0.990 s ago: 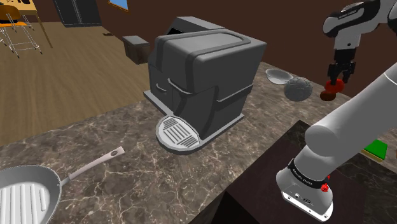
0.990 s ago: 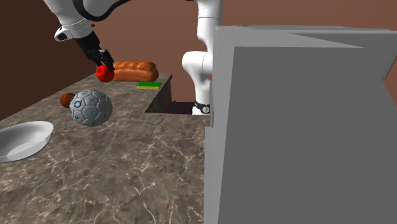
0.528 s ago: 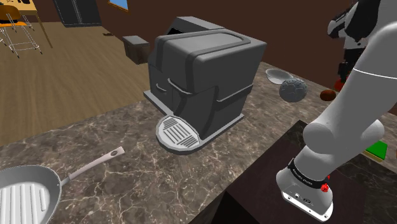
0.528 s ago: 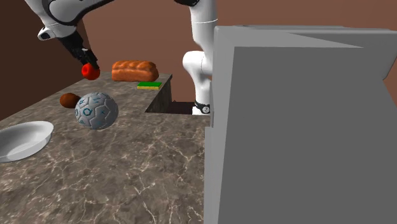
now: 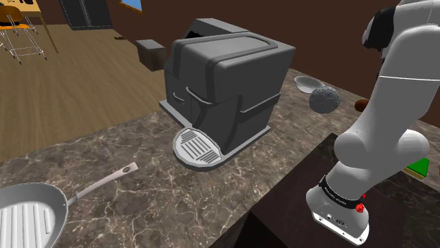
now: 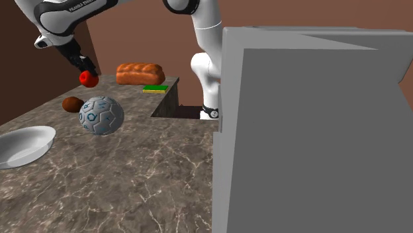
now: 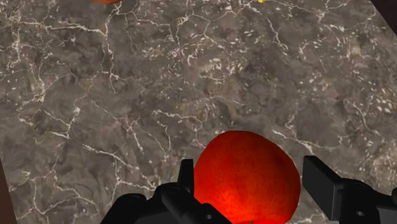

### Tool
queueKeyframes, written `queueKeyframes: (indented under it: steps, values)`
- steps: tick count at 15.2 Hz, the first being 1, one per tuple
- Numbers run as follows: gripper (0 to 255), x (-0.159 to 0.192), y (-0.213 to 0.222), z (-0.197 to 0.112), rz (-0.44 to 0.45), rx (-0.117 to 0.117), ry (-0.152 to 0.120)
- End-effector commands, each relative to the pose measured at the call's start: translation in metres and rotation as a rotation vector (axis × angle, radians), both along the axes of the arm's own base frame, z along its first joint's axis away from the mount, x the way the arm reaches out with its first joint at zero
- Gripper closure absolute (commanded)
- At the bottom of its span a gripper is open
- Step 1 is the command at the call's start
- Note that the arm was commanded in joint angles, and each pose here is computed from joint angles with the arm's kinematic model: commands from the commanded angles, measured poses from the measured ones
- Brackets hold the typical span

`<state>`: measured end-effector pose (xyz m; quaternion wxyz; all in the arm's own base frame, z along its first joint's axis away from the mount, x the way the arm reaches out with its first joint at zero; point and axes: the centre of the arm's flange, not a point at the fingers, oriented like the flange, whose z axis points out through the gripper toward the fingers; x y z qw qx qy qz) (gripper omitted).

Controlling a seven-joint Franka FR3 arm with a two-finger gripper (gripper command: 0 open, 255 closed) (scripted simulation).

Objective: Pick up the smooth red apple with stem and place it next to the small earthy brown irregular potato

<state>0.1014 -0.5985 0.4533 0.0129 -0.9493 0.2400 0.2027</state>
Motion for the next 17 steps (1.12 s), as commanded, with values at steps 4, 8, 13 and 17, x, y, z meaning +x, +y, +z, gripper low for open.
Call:
queueKeyframes:
  steps: [4,8,13,17]
  values:
    - [255,0.001,-0.001,-0.027,0.000,0.000,0.000]
    - [255,0.001,-0.001,-0.048,0.000,0.000,0.000]
    - [255,0.001,-0.001,-0.074,0.000,0.000,0.000]
    - [255,0.001,-0.001,-0.095,0.000,0.000,0.000]
